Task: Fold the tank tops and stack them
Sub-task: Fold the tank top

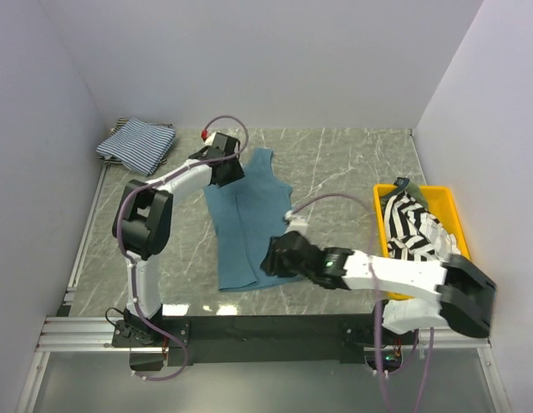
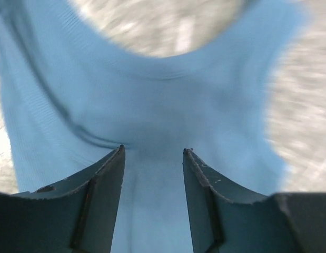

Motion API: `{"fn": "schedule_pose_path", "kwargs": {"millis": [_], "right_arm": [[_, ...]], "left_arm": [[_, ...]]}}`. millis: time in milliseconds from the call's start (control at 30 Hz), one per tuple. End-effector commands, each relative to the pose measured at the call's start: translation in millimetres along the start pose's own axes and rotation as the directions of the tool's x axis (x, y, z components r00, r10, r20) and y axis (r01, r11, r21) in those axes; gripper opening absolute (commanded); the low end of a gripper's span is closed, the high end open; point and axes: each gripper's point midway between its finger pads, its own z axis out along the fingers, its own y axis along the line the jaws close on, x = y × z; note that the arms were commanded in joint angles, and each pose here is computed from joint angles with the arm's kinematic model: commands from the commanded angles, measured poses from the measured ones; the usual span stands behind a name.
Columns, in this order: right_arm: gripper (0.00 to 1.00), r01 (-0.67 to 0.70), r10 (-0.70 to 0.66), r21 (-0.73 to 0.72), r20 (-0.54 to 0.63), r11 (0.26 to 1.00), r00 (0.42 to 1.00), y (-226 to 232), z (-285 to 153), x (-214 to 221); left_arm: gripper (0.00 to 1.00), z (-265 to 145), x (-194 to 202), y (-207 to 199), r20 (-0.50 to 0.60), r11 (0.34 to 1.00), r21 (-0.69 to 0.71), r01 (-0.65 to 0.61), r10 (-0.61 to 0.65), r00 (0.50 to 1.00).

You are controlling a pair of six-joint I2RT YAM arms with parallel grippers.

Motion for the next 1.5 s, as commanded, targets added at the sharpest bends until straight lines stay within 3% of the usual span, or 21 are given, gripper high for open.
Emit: {"fn": "schedule_pose_path", "kwargs": {"millis": [0,133,367,667,1067,1467], "right_arm": [[0.48,-0.132,0.104,0.14,0.191,0.981,0.976,-45.5,-34.6,-50.3],[0.48,-0.287,0.223,0.26,0.249,0.922,0.943,-113.7,-47.1,-45.0],[0.48,-0.447,0.365,0.274,0.302,0.852,0.88,-158.1,-52.8,-30.5],[0.47,-0.488,0.431,0.286,0.241,0.825,0.87,-169.9,-35.2,-5.6],[0.46,-0.51,0.464,0.271,0.219,0.816,0.858,-172.2,-27.6,6.2],[0.38,-0.516,0.469,0.256,0.225,0.818,0.854,-173.3,-32.3,8.6]], "left_arm": [[0.54,-67.4,-60.5,-75.9,0.154,0.956,0.283,-0.073,0.03,0.988],[0.53,-73.4,-40.0,-126.7,0.145,0.896,0.416,-0.153,0.1,0.984],[0.51,-40.3,5.3,-182.1,0.145,0.87,0.429,-0.244,0.201,0.969],[0.49,-9.1,30.5,-171.2,0.263,0.927,0.209,-0.311,0.253,0.931],[0.46,-0.4,55.0,-173.2,0.308,0.889,0.096,-0.449,0.402,0.862],[0.45,-2.4,72.8,-185.4,0.332,0.85,0.042,-0.524,0.483,0.81]]}}
